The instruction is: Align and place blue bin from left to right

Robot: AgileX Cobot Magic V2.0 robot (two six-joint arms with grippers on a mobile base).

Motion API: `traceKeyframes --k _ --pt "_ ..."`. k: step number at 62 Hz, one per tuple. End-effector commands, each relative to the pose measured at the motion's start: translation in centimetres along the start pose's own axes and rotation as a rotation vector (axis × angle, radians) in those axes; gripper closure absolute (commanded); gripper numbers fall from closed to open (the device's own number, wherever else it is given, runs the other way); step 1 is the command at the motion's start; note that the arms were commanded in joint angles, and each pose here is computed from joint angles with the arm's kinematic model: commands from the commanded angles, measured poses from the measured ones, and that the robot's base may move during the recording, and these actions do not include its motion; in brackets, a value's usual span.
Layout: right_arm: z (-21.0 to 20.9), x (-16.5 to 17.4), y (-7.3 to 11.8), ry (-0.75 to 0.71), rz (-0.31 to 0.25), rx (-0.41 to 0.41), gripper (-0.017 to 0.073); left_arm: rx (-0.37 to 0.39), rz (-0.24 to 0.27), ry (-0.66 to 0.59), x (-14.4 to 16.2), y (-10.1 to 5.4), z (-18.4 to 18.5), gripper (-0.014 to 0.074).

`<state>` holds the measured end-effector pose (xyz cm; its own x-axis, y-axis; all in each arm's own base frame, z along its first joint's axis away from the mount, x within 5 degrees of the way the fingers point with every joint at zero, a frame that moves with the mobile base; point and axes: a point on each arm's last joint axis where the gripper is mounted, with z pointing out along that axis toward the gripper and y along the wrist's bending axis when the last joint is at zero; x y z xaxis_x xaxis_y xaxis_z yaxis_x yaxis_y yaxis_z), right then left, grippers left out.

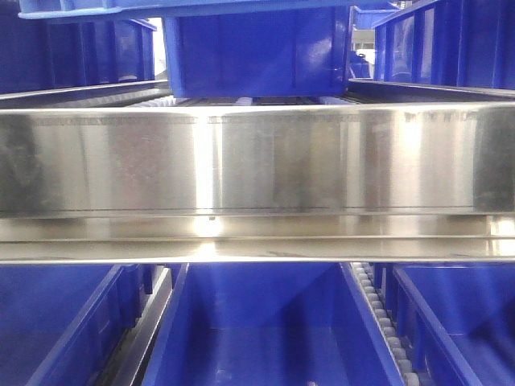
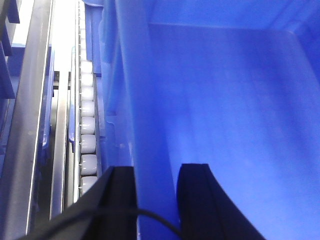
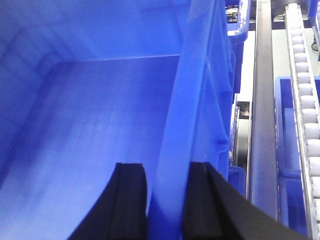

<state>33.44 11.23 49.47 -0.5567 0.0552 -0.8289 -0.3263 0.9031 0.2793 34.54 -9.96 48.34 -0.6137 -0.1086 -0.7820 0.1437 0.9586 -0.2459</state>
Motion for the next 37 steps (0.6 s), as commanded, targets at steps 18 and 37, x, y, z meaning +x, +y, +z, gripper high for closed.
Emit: traceKeyframes --k 18,37 --pt "-0.86 -0.98 1.55 -0.103 0.013 -0.102 0.0638 0.179 -0.049 -0.124 -1.10 -2.29 -1.82 0.0580" --pt "-0.86 -0.98 1.55 -0.103 0.013 -0.102 0.0638 0.179 -0.049 -0.124 -1.10 -2.29 -1.82 0.0580"
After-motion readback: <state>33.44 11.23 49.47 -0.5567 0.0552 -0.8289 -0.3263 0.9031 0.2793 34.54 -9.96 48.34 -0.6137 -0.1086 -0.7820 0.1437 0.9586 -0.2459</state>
